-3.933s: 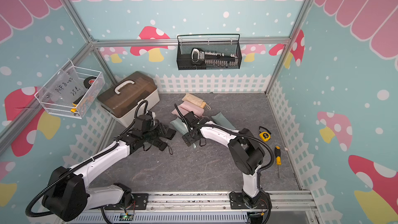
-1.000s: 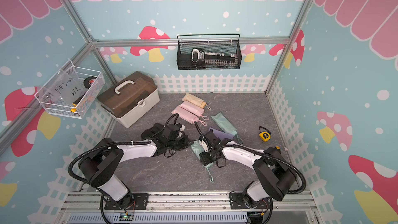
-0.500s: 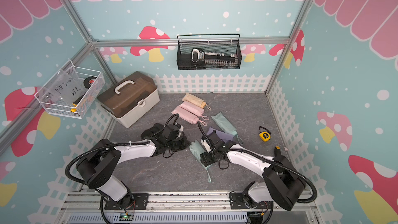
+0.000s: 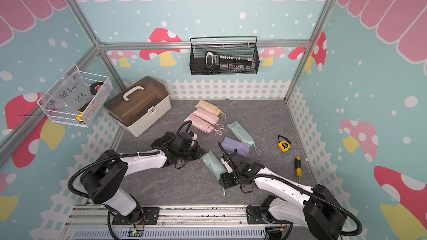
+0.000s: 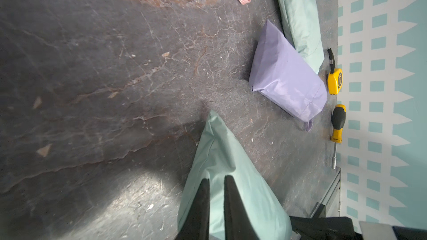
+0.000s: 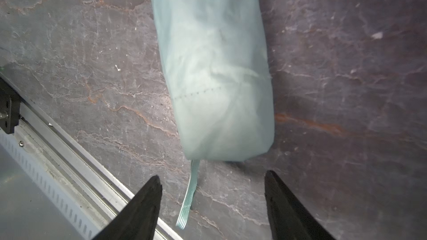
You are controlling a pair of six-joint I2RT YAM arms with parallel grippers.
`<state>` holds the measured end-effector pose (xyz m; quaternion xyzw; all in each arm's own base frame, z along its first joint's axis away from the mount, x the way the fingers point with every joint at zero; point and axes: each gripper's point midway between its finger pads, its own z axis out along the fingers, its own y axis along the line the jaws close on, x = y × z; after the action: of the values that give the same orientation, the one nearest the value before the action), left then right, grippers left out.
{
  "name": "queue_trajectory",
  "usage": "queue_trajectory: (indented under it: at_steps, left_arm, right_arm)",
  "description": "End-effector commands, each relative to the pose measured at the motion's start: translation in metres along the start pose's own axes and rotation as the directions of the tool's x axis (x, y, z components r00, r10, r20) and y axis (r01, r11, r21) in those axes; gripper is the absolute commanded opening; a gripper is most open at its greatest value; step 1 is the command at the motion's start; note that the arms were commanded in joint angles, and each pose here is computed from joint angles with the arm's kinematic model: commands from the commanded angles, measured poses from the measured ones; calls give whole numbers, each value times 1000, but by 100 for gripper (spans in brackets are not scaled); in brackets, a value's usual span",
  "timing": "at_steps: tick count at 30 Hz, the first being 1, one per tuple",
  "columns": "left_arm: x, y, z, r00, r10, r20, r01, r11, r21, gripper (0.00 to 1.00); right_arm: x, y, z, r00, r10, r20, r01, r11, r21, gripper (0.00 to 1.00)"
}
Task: Take umbrellas out of sleeves
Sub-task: Place the umbrella at the center of the board, then take out the umbrella from the umbrella sleeve.
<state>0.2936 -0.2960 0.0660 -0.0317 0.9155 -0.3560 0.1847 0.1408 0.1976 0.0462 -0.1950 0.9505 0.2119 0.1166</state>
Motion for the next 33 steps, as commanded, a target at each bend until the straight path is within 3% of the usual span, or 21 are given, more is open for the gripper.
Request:
queue_trajectory:
  at_steps: [1,7,16,19,21,23,27,33]
  left_arm:
    - [-3,-5,0,1000,17,4,-17,1000,6,21]
    - [0,9,0,999,36,-4,-36,998,-60,21]
    - [-6,12,-9,999,51,17,-50,996,-78,21]
    - [-9,19,-14,998,46,35,-43,995,-89,21]
    - [-10,22,-17,999,37,37,-34,996,-87,21]
    - [-11,23,-19,999,33,36,-30,996,-83,22]
    - [-7,21,-16,999,25,28,-23,998,-56,36]
    - [4,20,-3,1000,-23,-12,24,1000,7,37]
  right_arm:
    - [14,6,4,999,37,-34,-38,999,-28,68]
    - [24,10,11,998,9,-61,-8,1000,18,62]
    - [32,-6,22,996,16,-91,-1,987,161,43]
    - [33,-4,28,996,19,-87,-5,988,153,28]
    - [33,-5,28,996,23,-81,-10,987,159,12]
    - [32,-6,25,997,27,-66,-16,987,162,5]
    - [30,-12,13,999,19,-45,-10,980,199,0]
    - [31,-17,9,999,11,-40,-2,975,221,0]
